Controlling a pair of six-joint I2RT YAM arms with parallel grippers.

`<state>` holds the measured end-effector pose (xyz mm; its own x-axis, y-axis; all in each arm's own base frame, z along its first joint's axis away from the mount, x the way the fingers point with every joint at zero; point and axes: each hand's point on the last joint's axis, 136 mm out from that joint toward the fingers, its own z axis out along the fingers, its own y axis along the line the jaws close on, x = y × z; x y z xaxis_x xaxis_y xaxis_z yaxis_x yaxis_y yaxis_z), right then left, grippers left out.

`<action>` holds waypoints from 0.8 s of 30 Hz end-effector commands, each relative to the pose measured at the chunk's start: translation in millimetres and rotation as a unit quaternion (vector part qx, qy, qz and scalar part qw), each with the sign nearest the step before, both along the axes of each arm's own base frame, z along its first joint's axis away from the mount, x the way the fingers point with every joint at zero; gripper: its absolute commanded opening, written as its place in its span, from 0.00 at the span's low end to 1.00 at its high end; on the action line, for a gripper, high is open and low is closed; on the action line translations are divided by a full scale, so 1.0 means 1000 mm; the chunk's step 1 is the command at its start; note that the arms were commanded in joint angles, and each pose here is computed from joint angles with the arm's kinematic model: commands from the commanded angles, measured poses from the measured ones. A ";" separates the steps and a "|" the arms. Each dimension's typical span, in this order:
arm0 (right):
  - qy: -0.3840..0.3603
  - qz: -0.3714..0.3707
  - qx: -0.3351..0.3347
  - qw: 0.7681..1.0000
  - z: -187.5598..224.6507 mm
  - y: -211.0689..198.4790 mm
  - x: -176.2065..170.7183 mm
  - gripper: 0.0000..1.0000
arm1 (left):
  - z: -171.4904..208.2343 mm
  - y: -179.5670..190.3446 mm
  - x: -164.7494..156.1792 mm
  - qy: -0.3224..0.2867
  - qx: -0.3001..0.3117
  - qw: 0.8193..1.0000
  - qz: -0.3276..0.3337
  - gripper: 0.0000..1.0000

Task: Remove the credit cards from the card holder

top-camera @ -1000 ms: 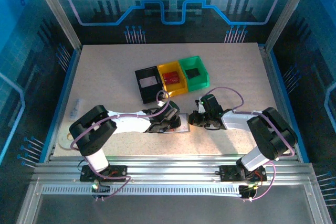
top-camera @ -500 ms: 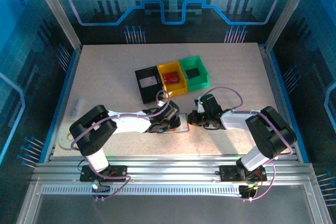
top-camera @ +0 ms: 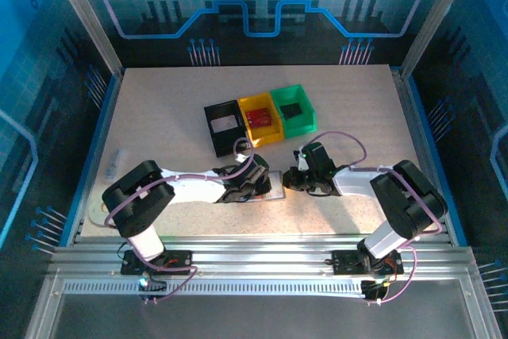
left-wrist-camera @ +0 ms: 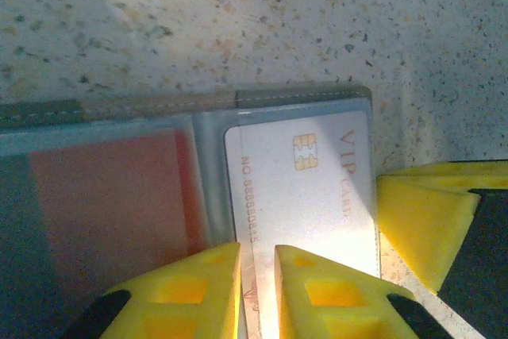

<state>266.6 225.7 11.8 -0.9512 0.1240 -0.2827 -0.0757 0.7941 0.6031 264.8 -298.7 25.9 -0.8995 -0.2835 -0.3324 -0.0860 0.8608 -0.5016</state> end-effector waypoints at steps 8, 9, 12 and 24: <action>0.098 0.010 -0.070 0.993 -0.052 -0.019 -0.050 0.00 | 0.028 -0.007 0.006 -0.044 -0.050 0.998 0.009 0.16; 0.099 0.010 -0.069 0.993 -0.052 -0.018 -0.050 0.00 | 0.029 -0.006 0.006 -0.047 -0.053 0.997 0.010 0.16; 0.098 0.011 -0.070 0.993 -0.052 -0.018 -0.050 0.00 | 0.030 -0.007 0.006 -0.048 -0.056 0.997 0.009 0.16; 0.097 0.010 -0.071 0.993 -0.051 -0.018 -0.050 0.00 | 0.031 -0.003 0.005 -0.053 -0.060 0.997 0.018 0.06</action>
